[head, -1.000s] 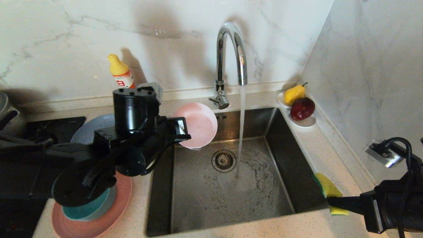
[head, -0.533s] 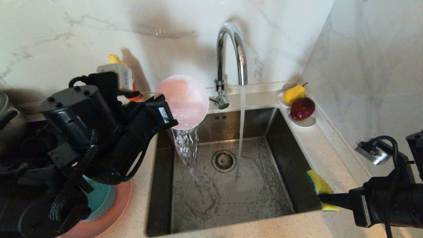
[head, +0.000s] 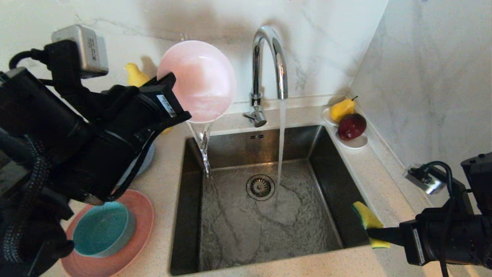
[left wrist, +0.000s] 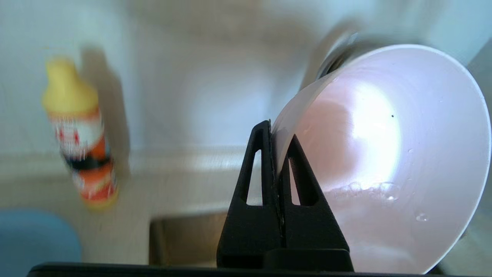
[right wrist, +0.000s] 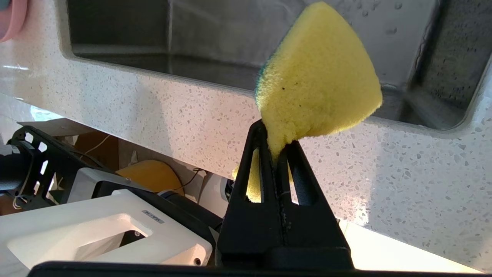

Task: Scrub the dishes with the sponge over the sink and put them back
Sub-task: Wash the bowl, then wipe the bowl

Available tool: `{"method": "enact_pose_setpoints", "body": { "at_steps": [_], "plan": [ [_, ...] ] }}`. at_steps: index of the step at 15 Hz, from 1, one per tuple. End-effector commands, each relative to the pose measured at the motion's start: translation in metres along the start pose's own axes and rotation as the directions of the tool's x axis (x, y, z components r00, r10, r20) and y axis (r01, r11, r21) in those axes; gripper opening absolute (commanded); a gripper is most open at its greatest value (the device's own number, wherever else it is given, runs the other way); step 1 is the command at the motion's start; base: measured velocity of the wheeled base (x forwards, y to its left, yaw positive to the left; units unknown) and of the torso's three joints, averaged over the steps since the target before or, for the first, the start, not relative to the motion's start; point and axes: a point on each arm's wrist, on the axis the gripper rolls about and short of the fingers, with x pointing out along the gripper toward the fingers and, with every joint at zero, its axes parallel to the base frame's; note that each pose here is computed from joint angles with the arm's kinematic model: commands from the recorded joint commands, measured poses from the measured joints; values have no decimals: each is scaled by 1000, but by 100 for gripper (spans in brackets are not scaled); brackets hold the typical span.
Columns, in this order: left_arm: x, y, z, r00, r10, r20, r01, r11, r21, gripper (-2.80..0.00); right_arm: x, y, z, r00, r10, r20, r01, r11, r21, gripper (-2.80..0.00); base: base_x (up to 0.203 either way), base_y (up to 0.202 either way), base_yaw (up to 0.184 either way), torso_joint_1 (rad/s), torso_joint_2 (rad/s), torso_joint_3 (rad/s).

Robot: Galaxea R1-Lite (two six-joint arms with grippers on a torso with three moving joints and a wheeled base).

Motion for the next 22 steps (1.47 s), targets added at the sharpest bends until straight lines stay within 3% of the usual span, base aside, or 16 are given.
{"method": "enact_pose_setpoints", "body": {
  "at_steps": [1, 9, 12, 13, 15, 17, 19, 20, 22],
  "plan": [
    [-4, 3, 17, 999, -2, 53, 3, 1000, -10, -280, -2, 0, 0, 1000, 3, 4, -3, 1000, 1, -280, 0, 0, 0, 0, 0, 0],
    [-11, 5, 29, 996, -25, 80, 25, 1000, 2, -280, -2, 1, 0, 1000, 6, 6, -6, 1000, -1, -280, 0, 0, 0, 0, 0, 0],
    [-13, 5, 10, 998, -36, -55, 38, 998, 41, -280, -10, 6, 2, 999, 38, 31, -38, 999, -18, -280, 0, 0, 0, 0, 0, 0],
    [-16, 5, -2, 987, -41, -157, 51, 997, 65, -280, -18, 10, 1, 996, 71, 53, -70, 997, -35, -280, 0, 0, 0, 0, 0, 0],
    [-27, 6, -24, 932, -65, -357, 93, 994, 62, -280, -31, 21, -1, 986, 154, 67, -149, 986, -76, -280, 0, 0, 0, 0, 0, 0],
    [-40, 9, -36, 848, -119, -517, 145, 989, 9, -280, -36, 30, -4, 976, 210, 58, -202, 973, -110, -280, 0, 0, 0, 0, 0, 0],
    [-52, 11, -48, 745, -142, -651, 177, 984, -11, -280, -38, 41, -4, 964, 263, 41, -255, 957, -141, -280, 0, 0, 0, 0, 0, 0],
    [-55, 9, -51, 726, -152, -671, 172, 984, -36, -280, -38, 49, -3, 956, 293, 29, -287, 948, -138, -280, 0, 0, 0, 0, 0, 0],
    [-58, 7, -56, 722, -119, -682, 154, 988, -10, -280, -37, 70, 8, 931, 365, 15, -361, 926, -109, -280, 0, 0, 0, 0, 0, 0]
  ]
}}
